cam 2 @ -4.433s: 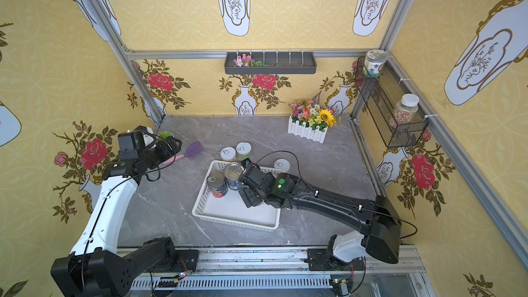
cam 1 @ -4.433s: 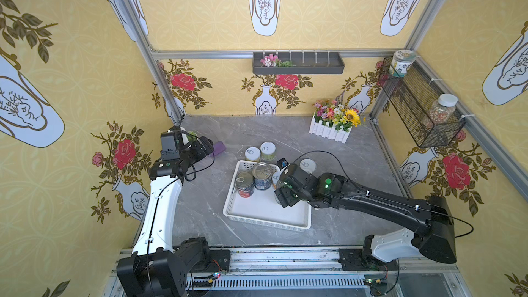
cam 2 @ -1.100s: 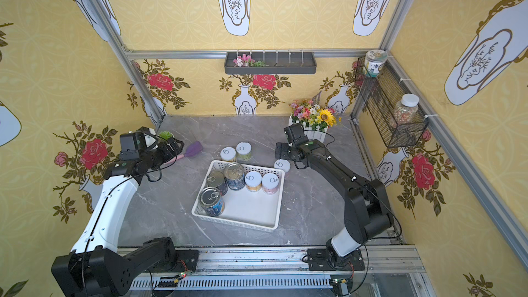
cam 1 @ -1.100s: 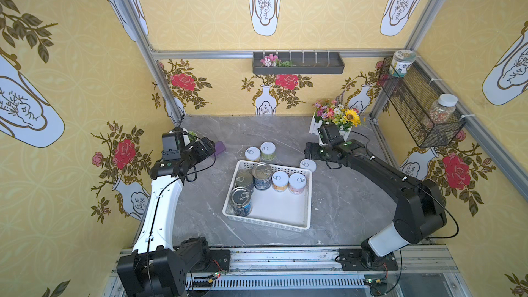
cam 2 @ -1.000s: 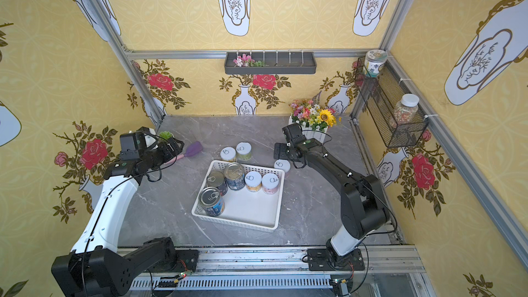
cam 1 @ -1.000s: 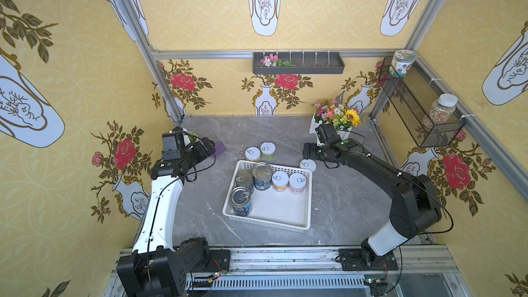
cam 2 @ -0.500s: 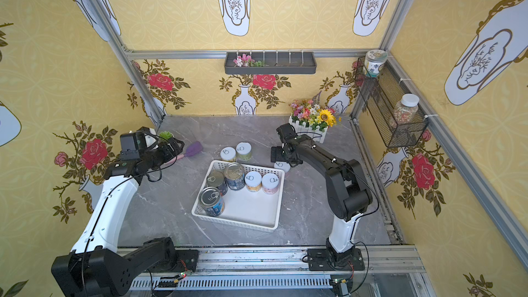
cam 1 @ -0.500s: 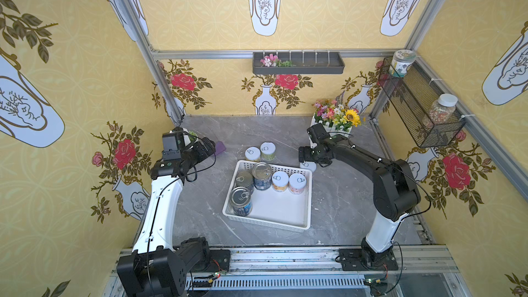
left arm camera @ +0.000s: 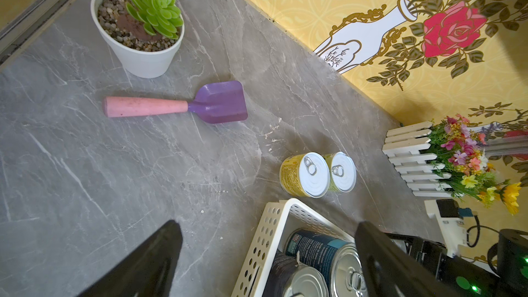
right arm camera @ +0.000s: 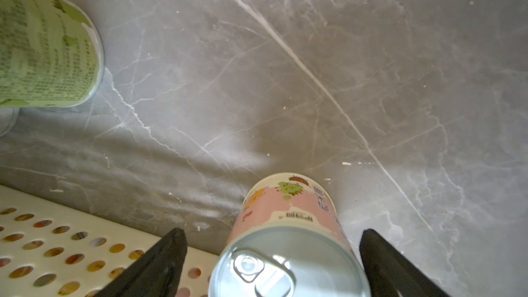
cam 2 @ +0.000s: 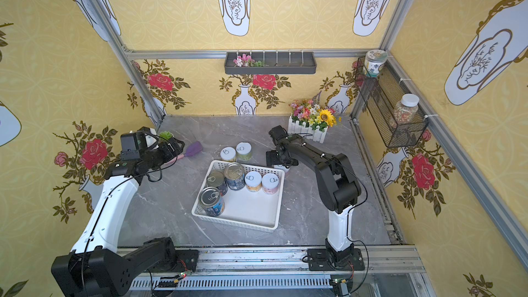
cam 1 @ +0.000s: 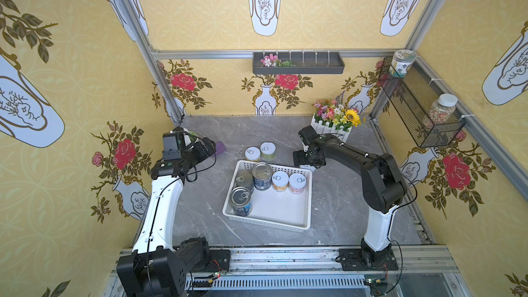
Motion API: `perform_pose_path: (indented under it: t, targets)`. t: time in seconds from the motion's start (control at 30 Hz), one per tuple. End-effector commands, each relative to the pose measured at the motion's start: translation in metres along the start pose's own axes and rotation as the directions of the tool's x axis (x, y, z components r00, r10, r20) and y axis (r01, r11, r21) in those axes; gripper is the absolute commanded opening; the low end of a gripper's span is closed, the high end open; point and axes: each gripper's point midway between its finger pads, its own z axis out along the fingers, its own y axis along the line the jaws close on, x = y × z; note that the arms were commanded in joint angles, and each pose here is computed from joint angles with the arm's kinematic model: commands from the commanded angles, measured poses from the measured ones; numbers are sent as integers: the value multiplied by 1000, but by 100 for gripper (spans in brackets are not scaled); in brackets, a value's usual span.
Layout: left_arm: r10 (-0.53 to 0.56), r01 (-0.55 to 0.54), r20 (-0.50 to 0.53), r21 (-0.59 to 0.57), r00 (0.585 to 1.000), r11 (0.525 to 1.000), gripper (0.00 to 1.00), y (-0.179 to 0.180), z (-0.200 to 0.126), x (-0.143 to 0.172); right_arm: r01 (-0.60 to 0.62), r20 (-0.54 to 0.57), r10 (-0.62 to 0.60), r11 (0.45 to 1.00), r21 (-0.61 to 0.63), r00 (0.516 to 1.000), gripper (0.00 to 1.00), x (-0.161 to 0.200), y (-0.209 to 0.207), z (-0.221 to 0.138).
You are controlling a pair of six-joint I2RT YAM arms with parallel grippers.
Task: Put the canned food in the basket
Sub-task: Pick up the canned food from the center of the board.
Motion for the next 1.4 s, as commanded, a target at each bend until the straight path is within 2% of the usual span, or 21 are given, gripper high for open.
perform_pose_path:
  t: [0.0, 0.33, 0.57, 0.83, 1.1, 1.37]
  targets:
    - [10, -10, 4, 2, 1000, 1000, 100, 0, 0, 0, -8, -22, 9, 999, 43, 1000, 97, 6, -7, -3]
    - [10, -10, 4, 0, 1000, 1000, 100, 0, 0, 0, -6, -59, 10, 997, 78, 998, 94, 15, -14, -1]
    - [10, -10, 4, -1, 1000, 1000, 100, 1, 0, 0, -5, -45, 8, 998, 68, 999, 82, 13, -13, -5]
    - [10, -10, 4, 0, 1000, 1000, 100, 0, 0, 0, -6, -28, 8, 997, 72, 1000, 81, 10, -14, -10]
    - [9, -9, 3, 0, 1000, 1000, 100, 1, 0, 0, -27, 103, 15, 993, 115, 995, 81, -3, -27, -47]
    - [9, -9, 3, 1, 1000, 1000, 100, 0, 0, 0, -56, 219, 33, 994, 99, 975, 81, -7, -32, -87]
